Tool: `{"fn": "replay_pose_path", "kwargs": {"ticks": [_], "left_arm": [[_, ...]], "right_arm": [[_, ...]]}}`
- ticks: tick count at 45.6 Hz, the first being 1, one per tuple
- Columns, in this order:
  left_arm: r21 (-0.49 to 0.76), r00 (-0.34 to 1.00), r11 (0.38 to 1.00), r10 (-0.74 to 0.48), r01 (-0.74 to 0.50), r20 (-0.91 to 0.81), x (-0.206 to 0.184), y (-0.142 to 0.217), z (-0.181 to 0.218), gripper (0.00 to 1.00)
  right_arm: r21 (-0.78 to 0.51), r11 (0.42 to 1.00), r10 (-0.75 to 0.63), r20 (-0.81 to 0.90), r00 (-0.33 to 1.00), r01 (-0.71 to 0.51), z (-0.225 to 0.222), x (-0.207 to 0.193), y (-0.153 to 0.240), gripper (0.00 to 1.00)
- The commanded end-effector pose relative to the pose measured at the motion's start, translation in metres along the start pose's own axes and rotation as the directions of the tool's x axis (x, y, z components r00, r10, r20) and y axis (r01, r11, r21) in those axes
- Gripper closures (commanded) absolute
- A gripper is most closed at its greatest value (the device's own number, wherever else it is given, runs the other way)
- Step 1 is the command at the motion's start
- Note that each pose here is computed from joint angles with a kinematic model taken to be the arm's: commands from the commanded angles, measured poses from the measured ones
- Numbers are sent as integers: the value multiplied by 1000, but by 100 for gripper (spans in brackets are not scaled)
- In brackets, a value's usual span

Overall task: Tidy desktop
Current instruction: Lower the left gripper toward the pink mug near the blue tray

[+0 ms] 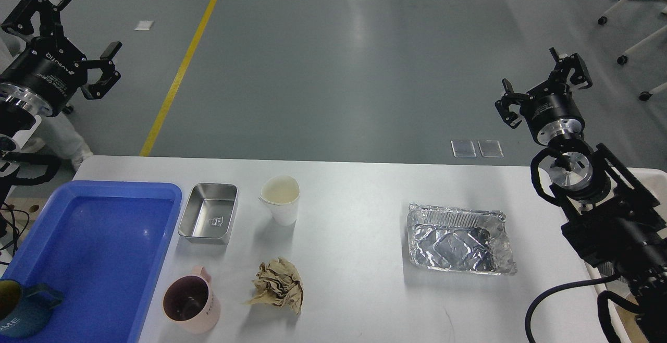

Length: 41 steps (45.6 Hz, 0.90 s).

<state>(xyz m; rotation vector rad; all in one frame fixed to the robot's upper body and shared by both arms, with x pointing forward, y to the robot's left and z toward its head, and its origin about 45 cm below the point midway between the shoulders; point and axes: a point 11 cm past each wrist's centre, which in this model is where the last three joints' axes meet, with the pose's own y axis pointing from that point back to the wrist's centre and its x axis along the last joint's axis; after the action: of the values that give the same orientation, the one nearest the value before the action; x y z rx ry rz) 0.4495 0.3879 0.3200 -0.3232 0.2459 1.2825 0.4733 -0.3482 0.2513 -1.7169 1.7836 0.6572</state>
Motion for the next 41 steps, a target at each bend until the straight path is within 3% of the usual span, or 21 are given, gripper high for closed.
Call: {"fn": "replay_pose_path", "kwargs": {"ticks": [1, 7, 18, 25, 30, 41], "left_arm": [[74, 980, 994, 62, -77, 187, 1, 7, 1, 3], [120, 888, 984, 66, -134, 455, -3, 15, 1, 3], [332, 591, 937, -210, -105, 779, -29, 58, -22, 5], [517, 421, 840, -414, -165, 807, -28, 93, -34, 5], [612, 383, 773, -521, -169, 763, -20, 110, -29, 5], [719, 306, 646, -652, -254, 694, 4, 146, -19, 8]], "right_arm": [[0, 1000, 0, -1, 1000, 0, 0, 1, 0, 0], [1, 1000, 0, -1, 1000, 0, 0, 1, 1, 0], [-1, 1000, 0, -2, 1000, 0, 1, 1, 1, 0], [0, 1000, -2, 1, 1000, 2, 1, 1, 1, 0], [-5, 1000, 1, 1, 1000, -1, 3, 3, 3, 0], [-12, 1000, 9, 1, 1000, -9, 7, 5, 4, 0]]}}
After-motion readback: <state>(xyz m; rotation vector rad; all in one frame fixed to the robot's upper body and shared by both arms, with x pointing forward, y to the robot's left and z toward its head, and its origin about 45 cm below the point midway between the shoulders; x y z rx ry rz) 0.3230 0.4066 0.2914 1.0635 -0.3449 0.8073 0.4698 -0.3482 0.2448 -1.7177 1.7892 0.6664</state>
